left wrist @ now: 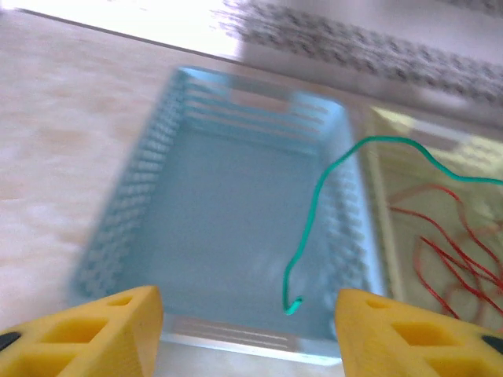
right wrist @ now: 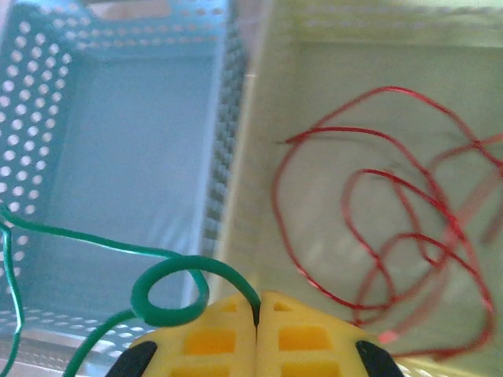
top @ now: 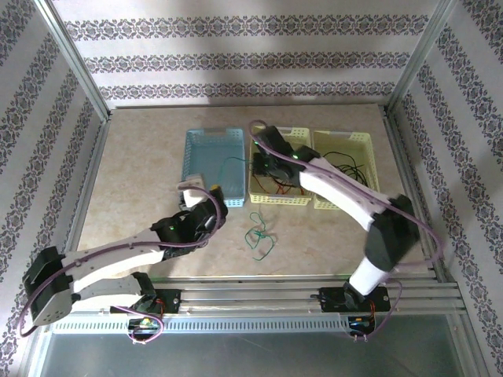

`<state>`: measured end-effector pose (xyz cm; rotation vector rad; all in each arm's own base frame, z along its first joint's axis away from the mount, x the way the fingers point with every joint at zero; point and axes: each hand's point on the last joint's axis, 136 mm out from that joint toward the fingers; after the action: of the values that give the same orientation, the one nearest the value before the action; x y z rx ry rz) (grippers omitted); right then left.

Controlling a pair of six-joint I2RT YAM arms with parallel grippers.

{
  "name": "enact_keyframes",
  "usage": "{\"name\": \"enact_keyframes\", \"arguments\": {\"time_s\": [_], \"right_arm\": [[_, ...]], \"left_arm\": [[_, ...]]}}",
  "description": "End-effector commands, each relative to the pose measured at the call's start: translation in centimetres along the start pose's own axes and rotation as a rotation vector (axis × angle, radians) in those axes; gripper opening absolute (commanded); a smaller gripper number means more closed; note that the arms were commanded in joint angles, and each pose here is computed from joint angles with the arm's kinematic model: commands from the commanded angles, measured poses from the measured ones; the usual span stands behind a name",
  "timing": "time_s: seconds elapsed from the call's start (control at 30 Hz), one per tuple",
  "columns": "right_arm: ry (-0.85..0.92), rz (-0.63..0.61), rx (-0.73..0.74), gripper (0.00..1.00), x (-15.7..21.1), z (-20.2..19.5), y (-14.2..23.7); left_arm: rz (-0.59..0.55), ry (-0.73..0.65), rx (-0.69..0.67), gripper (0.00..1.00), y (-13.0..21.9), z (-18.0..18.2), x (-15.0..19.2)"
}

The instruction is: Untangle the cables

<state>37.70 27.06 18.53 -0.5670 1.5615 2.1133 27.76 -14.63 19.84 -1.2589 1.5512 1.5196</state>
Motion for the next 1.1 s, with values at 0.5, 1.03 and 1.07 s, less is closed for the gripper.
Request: {"name": "enact_keyframes", "arguments": {"time_s": [0.5, 1.03, 1.07], "right_arm": [[0.145, -0.019, -0.044, 0.6, 0.2, 0.1, 2.9], [-0.096, 0.117, 0.063, 0.58, 11.5, -11.5, 5.1], [-0.1, 0.117, 0.061, 0.58, 11.6, -11.6, 5.2]], "left_arm": [[0.143, -0.333, 0.394, 0.66, 0.0, -6.7, 5.1], [0.546, -0.568, 0.842, 0.59, 2.5, -15.1, 16.7], [0.552, -0.58, 0.837, 0.55, 2.3, -15.1, 17.1]]}}
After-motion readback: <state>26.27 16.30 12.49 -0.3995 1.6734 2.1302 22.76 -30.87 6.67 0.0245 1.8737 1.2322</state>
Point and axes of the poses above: each hand's point on the last joint's axis, 136 mm out from that joint toward the fingers, its own y axis back along the fingers, its own z axis along the line the jaws close on, x = y × z, and after that the axes turned 5 degrees about -y, right-handed
